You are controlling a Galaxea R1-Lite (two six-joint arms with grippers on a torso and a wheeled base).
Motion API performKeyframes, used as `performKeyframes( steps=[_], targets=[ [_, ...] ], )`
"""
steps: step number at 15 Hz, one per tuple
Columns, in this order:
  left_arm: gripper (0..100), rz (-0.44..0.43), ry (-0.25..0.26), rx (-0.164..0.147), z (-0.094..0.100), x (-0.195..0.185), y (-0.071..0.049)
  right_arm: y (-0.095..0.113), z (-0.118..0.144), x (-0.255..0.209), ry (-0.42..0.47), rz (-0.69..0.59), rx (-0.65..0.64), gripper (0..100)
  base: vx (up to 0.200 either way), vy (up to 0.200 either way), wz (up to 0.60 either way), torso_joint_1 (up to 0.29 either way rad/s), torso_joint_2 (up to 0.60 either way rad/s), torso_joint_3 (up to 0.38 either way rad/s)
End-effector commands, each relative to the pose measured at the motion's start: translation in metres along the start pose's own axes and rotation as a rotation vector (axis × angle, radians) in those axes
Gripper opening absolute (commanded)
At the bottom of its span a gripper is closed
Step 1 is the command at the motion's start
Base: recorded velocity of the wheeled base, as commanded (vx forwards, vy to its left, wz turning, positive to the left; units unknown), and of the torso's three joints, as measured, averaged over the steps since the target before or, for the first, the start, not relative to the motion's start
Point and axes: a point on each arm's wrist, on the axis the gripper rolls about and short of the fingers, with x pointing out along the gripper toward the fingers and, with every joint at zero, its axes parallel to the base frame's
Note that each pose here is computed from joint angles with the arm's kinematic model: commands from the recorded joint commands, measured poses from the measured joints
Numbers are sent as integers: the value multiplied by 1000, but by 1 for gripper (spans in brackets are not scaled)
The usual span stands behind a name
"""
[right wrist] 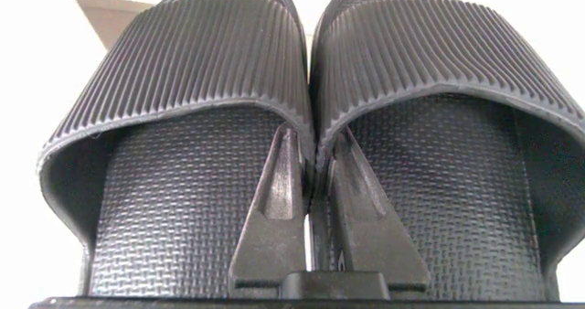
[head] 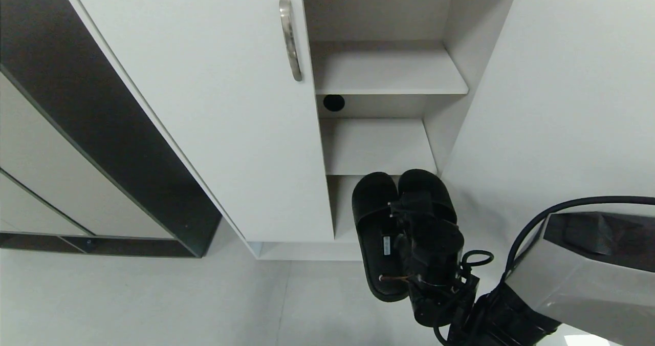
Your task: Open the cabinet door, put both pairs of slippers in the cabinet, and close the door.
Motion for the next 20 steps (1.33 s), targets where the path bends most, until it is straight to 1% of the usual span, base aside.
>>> performKeyframes(
  steps=[1, 7, 11, 20],
  targets=[
    [0, 0, 1, 0, 0, 0, 0, -4, 1, 3, 0, -12, 0, 0, 0, 0, 0, 0, 0, 0],
    [0, 0, 1, 0, 0, 0, 0, -13, 14, 6, -25, -35, 25, 0, 0, 0, 0, 0, 0, 0],
    [0, 0, 1, 0, 0, 0, 0, -26, 19, 14, -30, -72, 30, 0, 0, 0, 0, 0, 0, 0],
    [0, 0, 1, 0, 0, 0, 0, -23, 18, 13, -27, -59, 25, 0, 0, 0, 0, 0, 0, 0]
  ],
)
